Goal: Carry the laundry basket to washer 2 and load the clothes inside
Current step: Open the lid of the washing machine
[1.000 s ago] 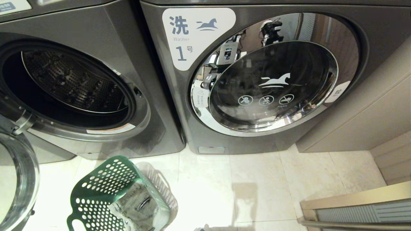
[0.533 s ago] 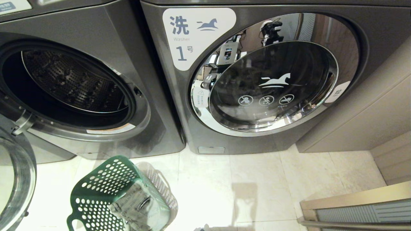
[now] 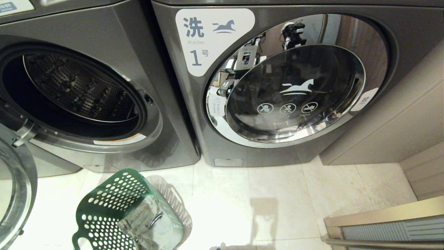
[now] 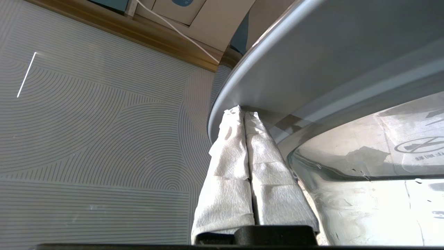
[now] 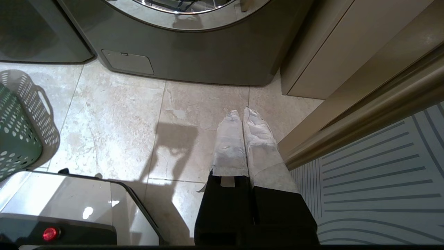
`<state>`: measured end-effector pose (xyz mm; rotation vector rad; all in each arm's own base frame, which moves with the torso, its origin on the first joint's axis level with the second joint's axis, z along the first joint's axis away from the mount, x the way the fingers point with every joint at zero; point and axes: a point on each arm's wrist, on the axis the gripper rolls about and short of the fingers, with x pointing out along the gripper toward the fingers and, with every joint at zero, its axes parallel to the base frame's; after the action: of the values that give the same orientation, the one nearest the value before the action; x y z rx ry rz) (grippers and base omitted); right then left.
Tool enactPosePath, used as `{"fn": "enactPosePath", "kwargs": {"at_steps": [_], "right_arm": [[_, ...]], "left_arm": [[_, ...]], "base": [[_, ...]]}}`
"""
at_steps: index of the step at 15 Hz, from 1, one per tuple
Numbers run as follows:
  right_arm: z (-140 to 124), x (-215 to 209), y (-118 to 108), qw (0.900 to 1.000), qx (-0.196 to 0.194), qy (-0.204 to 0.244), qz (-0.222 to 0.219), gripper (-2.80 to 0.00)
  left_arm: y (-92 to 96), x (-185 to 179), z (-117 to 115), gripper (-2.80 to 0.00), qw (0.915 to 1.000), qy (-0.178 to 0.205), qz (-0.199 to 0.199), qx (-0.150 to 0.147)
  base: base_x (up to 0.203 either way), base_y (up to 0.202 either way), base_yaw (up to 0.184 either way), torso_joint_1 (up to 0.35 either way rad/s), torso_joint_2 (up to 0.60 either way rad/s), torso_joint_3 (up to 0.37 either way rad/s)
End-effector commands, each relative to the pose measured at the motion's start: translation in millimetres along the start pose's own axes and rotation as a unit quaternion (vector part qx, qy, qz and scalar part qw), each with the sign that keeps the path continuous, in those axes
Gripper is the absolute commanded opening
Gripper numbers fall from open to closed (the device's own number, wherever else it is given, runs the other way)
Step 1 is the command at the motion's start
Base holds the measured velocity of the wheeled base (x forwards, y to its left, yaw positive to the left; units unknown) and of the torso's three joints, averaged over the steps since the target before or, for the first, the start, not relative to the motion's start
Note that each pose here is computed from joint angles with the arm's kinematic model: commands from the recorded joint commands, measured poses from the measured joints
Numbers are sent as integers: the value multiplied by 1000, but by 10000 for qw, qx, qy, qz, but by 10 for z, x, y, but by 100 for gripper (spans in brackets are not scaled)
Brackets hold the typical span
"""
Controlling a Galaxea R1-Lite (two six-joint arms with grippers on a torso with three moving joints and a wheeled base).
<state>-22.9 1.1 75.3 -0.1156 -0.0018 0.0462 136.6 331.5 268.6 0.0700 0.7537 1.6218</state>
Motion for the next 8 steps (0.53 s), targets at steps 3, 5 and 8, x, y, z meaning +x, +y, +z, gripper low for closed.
{"fn": "enactPosePath", "kwargs": {"at_steps": [3,5,8], "right_arm": [[0,1,0,10000,-4,3,0,-280],[0,1,0,10000,-4,3,7,-280],[0,1,0,10000,-4,3,1,-280]], "left_arm": [[-71,181,22,-280,10000,-10,73,-43],[-88,246,41,-280,9998,-78,116,-109],[-95,289,49,-280,9997,-118,149,-153]], "base": [[0,0,0,0,0,0],[0,0,0,0,0,0],[0,0,0,0,0,0]]}}
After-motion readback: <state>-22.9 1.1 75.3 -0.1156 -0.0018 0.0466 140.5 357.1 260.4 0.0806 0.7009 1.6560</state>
